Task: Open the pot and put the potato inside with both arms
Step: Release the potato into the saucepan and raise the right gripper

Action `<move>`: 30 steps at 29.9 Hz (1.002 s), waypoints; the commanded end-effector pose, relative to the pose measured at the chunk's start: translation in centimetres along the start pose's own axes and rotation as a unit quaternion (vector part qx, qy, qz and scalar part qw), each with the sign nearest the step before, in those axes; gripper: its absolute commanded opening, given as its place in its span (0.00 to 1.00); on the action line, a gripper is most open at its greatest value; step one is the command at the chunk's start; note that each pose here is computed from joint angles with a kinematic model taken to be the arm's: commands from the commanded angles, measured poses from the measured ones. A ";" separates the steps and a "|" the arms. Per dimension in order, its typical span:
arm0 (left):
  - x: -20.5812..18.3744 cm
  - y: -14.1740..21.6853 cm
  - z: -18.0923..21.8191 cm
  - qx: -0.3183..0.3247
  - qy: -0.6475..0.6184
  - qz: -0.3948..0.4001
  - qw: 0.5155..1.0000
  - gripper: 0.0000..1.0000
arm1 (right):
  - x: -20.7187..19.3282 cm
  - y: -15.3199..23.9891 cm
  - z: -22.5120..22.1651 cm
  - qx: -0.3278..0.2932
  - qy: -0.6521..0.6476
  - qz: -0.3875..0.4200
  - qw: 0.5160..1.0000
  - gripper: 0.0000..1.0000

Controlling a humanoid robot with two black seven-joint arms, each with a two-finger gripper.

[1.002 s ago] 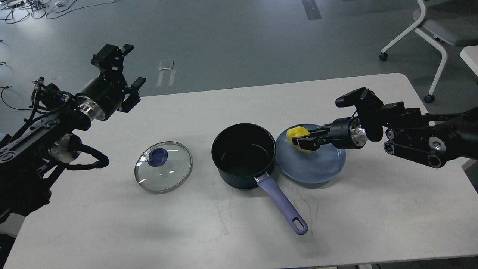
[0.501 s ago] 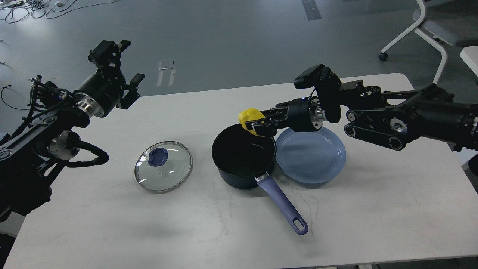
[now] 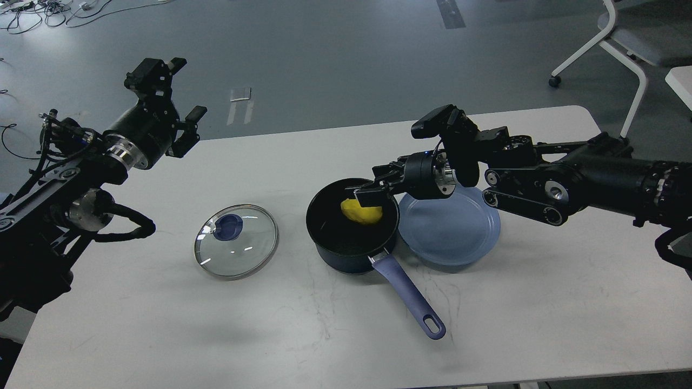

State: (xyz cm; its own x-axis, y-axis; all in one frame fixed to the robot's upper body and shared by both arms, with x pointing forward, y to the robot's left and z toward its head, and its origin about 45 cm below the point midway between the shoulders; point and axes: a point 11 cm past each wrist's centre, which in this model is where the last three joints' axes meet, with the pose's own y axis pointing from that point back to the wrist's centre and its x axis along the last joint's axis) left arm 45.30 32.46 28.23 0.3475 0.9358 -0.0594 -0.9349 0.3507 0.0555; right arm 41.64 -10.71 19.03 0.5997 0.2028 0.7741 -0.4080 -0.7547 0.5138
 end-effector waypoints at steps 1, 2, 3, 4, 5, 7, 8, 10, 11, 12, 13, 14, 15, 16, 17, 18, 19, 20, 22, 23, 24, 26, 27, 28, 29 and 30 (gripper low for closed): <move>-0.4 -0.1 -0.3 0.002 0.004 -0.004 1.000 0.98 | 0.6 -0.1 -0.4 0.007 -0.030 0.018 0.999 1.00; -0.4 -0.1 -0.4 0.003 0.004 -0.005 1.000 0.98 | 0.7 -0.1 -0.4 0.008 -0.034 0.023 0.999 1.00; -0.5 -0.2 -0.5 0.002 0.006 -0.005 1.000 0.98 | 1.1 -0.1 -0.4 0.009 -0.043 0.032 0.998 1.00; -0.8 -0.3 -0.6 0.002 0.008 -0.007 1.000 0.98 | 1.8 0.1 -0.4 0.011 -0.058 0.049 0.997 1.00; -1.0 -0.4 -0.7 0.002 0.010 -0.009 1.000 0.98 | 2.5 0.2 -0.5 0.015 -0.070 0.062 0.995 1.00; -1.4 -0.7 -1.0 0.004 0.015 -0.007 1.000 0.98 | 4.5 1.0 -0.2 0.026 -0.135 0.112 0.984 1.00; -1.6 -0.8 -1.1 0.004 0.016 -0.006 1.000 0.98 | 5.1 1.3 0.0 0.030 -0.167 0.132 0.977 1.00; -2.0 -1.1 -1.4 0.001 0.035 0.001 0.999 0.98 | 7.0 2.7 1.1 0.054 -0.304 0.208 0.928 1.00; -2.0 -1.2 -1.4 0.001 0.045 0.002 0.999 0.98 | 7.6 3.1 1.2 0.062 -0.334 0.225 0.913 1.00; -2.1 -1.3 -1.4 -0.002 0.071 0.004 0.997 0.98 | 8.3 3.7 1.8 0.073 -0.388 0.252 0.884 1.00; -2.2 -1.3 -1.5 -0.002 0.084 0.005 0.996 0.98 | 8.5 4.1 2.1 0.077 -0.411 0.265 0.869 1.00; -2.3 -1.4 -1.5 -0.003 0.098 0.006 0.995 0.98 | 8.6 4.4 2.5 0.079 -0.432 0.274 0.856 1.00; -2.5 -1.4 -1.7 -0.001 0.115 0.006 0.993 0.98 | 9.0 5.2 3.4 0.085 -0.470 0.298 0.826 1.00; -2.6 -1.4 -1.8 0.001 0.121 0.005 0.993 0.98 | 9.0 5.7 3.8 0.088 -0.489 0.309 0.811 1.00; -2.8 -1.4 -2.1 0.006 0.132 -0.002 0.991 0.98 | 9.1 6.4 4.5 0.102 -0.528 0.328 0.777 1.00; -3.0 -1.3 -2.6 0.013 0.137 -0.009 0.990 0.98 | 8.9 6.9 5.0 0.123 -0.572 0.338 0.737 1.00; -3.0 -1.3 -2.6 0.014 0.137 -0.009 0.990 0.98 | 8.9 6.9 5.0 0.124 -0.572 0.338 0.737 1.00; -3.1 -1.2 -2.7 0.015 0.141 -0.013 0.990 0.98 | 8.7 7.3 5.4 0.142 -0.605 0.342 0.705 1.00; -3.1 -1.1 -3.0 0.013 0.156 -0.010 0.988 0.98 | 7.6 7.8 6.4 0.152 -0.646 0.345 0.663 1.00; -2.9 -1.0 -3.0 0.008 0.167 -0.007 0.986 0.98 | 6.6 7.9 7.0 0.149 -0.667 0.348 0.641 1.00; -2.7 -0.8 -3.1 0.006 0.176 -0.007 0.984 0.98 | 5.4 7.9 7.4 0.144 -0.685 0.346 0.624 1.00; -2.7 -0.6 -3.3 0.005 0.182 -0.007 0.983 0.98 | 4.3 7.8 7.7 0.139 -0.699 0.344 0.612 1.00; -2.6 -0.4 -3.6 0.006 0.185 -0.007 0.983 0.98 | 3.7 8.0 7.9 0.137 -0.707 0.343 0.603 1.00; -2.6 -0.2 -3.9 0.008 0.187 -0.009 0.982 0.98 | 3.7 8.2 8.1 0.138 -0.711 0.345 0.597 1.00; -2.7 -0.1 -4.2 0.014 0.190 -0.014 0.982 0.98 | 3.4 8.4 8.3 0.140 -0.724 0.344 0.581 1.00; -2.7 0.0 -4.4 0.017 0.191 -0.014 0.981 0.98 | 3.3 8.4 8.4 0.140 -0.732 0.343 0.572 1.00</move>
State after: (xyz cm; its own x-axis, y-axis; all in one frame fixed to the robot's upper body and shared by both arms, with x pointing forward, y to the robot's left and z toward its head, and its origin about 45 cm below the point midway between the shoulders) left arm 44.41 29.73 24.62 0.3112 0.8530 -0.4189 -0.9260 0.3714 0.0683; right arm 46.19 -20.99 23.27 0.4180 -0.8029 -0.4251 -0.8826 -0.4698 0.0194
